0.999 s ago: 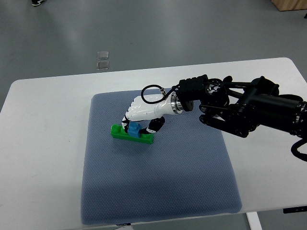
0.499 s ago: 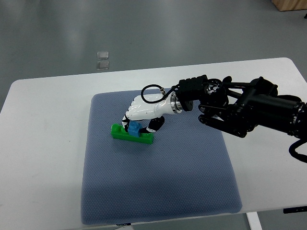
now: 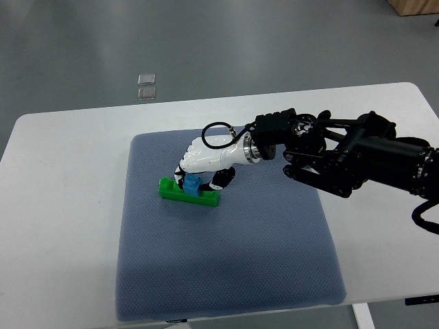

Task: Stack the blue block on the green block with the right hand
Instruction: 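Press the blue block down onto the green block's studs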

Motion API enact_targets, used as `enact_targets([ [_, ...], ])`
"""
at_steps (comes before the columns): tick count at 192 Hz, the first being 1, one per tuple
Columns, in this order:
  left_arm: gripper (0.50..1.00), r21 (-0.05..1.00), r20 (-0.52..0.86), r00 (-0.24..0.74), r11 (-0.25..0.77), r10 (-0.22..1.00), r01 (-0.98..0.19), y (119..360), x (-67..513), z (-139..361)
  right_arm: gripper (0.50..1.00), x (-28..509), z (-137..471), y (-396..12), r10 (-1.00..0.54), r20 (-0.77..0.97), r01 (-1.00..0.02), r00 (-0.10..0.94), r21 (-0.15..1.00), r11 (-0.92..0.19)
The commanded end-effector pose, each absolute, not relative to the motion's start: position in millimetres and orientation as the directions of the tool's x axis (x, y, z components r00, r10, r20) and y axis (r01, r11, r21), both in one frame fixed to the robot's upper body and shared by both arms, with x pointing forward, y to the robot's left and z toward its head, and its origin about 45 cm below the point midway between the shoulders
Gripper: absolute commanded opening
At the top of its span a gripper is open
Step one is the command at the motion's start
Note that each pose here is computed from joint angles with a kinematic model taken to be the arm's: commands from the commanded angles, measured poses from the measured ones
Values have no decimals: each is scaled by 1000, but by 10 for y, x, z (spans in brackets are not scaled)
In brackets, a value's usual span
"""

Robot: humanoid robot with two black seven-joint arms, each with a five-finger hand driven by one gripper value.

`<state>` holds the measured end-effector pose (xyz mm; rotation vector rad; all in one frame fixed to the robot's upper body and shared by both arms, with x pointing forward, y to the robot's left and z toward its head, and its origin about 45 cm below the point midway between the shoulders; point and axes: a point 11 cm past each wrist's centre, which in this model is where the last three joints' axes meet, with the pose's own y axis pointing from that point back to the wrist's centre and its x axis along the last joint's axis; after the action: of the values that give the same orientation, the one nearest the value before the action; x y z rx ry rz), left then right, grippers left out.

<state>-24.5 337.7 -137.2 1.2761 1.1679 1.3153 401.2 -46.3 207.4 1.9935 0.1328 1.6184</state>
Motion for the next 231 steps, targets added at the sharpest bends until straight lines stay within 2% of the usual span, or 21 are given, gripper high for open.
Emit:
enact_targets([
  [1, 1000, 993, 114, -26, -114, 993, -4, 3377, -246, -1372, 625, 4025, 2070, -472, 415, 870, -271, 266, 480, -834],
  [121, 1000, 993, 114, -26, -114, 993, -5, 3377, -244, -1372, 627, 4012, 2020, -478, 417, 866, -272, 275, 486, -831],
  [131, 1000, 993, 114, -26, -114, 993, -4, 3377, -246, -1372, 654, 4014, 2024, -477, 416, 867, -273, 275, 485, -831],
  [149, 1000, 993, 114, -26, -114, 993, -4, 3377, -246, -1372, 754, 4024, 2045, -471, 406, 871, -278, 276, 476, -834],
  [155, 1000, 993, 114, -26, -114, 993, -4, 3377, -246, -1372, 770, 4024, 2046, -471, 405, 872, -278, 277, 476, -835],
  [231, 1000, 993, 114, -26, -114, 993, -5, 3377, -244, -1372, 850, 4048, 2077, -478, 398, 874, -286, 279, 472, -834],
])
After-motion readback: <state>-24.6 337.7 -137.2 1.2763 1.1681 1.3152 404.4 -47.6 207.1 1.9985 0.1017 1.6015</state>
